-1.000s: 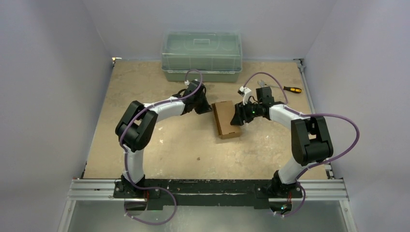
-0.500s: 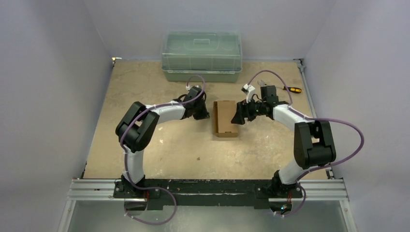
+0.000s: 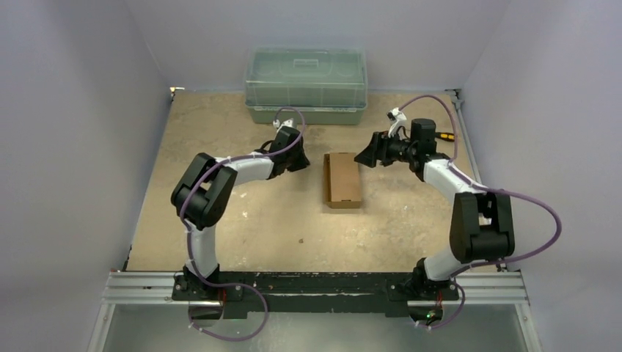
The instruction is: Fold the paper box
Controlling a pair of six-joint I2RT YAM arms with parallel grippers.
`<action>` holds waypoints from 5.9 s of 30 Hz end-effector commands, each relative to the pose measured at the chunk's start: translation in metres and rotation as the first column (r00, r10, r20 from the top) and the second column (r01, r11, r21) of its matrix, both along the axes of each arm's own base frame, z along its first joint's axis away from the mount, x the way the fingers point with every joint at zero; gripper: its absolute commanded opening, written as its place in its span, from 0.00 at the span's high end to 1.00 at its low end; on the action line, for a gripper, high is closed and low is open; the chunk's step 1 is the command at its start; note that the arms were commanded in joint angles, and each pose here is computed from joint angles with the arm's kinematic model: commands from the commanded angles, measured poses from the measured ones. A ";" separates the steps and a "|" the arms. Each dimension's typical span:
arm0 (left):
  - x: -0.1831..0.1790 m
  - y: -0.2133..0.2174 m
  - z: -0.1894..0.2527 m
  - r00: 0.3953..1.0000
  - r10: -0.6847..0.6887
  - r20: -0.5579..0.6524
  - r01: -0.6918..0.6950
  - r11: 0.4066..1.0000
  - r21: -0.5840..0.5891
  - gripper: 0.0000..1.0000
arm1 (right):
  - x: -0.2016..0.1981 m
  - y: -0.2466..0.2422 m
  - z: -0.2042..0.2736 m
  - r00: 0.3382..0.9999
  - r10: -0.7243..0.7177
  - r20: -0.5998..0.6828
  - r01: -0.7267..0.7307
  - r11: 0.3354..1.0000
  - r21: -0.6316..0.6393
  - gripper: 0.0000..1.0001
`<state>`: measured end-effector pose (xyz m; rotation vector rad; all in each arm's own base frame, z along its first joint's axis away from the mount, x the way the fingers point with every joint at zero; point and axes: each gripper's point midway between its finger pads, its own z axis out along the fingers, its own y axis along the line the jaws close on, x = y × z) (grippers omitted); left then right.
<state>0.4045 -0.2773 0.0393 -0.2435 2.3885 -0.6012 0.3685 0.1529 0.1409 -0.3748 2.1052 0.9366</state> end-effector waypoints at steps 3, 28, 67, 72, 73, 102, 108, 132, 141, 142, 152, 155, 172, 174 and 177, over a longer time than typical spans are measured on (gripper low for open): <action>0.036 -0.026 0.007 0.997 -0.005 0.072 0.011 0.997 -0.075 1.00 | 0.034 0.008 -0.008 0.995 -0.081 -0.064 0.087 0.991 0.101 0.26; -0.003 -0.114 0.035 0.985 -0.145 0.093 0.143 0.989 0.031 1.00 | 0.010 0.057 -0.045 0.993 0.085 -0.082 -0.088 0.995 -0.036 0.40; 0.009 -0.048 0.024 0.996 -0.076 0.042 0.081 0.988 -0.130 1.00 | 0.045 0.041 -0.044 0.998 0.000 -0.060 -0.004 0.998 -0.069 0.24; 0.008 -0.077 0.033 0.992 -0.112 0.049 0.119 0.980 -0.161 1.00 | 0.030 0.061 -0.055 0.994 0.075 -0.084 -0.083 0.992 -0.095 0.35; 0.008 -0.085 0.034 0.992 -0.120 0.048 0.126 0.979 -0.161 1.00 | 0.025 0.068 -0.056 0.992 0.095 -0.083 -0.104 0.989 -0.103 0.36; -0.136 -0.042 0.038 0.980 -0.197 -0.018 0.193 0.972 -0.137 1.00 | -0.040 0.015 -0.029 0.991 0.109 -0.083 -0.116 0.989 -0.088 0.17; -0.175 -0.070 0.014 0.980 -0.164 -0.110 0.159 0.986 -0.049 1.00 | -0.046 0.008 -0.039 0.992 0.060 -0.108 -0.070 0.994 -0.088 0.18; -0.127 -0.178 0.039 0.945 -0.325 -0.042 0.327 0.944 0.034 1.00 | -0.063 0.018 -0.066 0.967 0.116 -0.226 -0.132 0.990 -0.058 0.34; -0.155 -0.127 0.083 0.926 -0.370 0.081 0.370 0.929 0.012 1.00 | -0.056 0.014 -0.053 0.979 0.110 -0.171 -0.124 0.990 -0.070 0.25; -0.158 -0.119 0.084 0.926 -0.366 0.090 0.367 0.930 0.007 1.00 | -0.056 0.014 -0.053 0.979 0.111 -0.173 -0.125 0.990 -0.069 0.25; -0.169 -0.071 0.047 0.950 -0.305 0.059 0.309 0.949 -0.062 1.00 | -0.057 0.014 -0.058 0.977 0.112 -0.181 -0.125 0.990 -0.066 0.28; -0.167 -0.079 0.030 0.951 -0.309 0.025 0.310 0.949 -0.062 1.00 | -0.057 0.014 -0.061 0.976 0.106 -0.191 -0.122 0.990 -0.070 0.31; -0.118 -0.169 0.045 0.915 -0.403 0.021 0.403 0.912 -0.081 1.00 | -0.065 0.027 -0.062 0.969 0.157 -0.189 -0.175 0.982 -0.077 0.38; -0.121 -0.155 0.045 0.917 -0.398 0.022 0.399 0.914 -0.072 1.00 | -0.062 0.026 -0.057 0.972 0.153 -0.179 -0.170 0.982 -0.082 0.35; -0.130 -0.130 0.053 0.919 -0.390 0.053 0.393 0.917 -0.070 1.00 | -0.058 0.022 -0.048 0.979 0.156 -0.129 -0.169 0.980 -0.101 0.24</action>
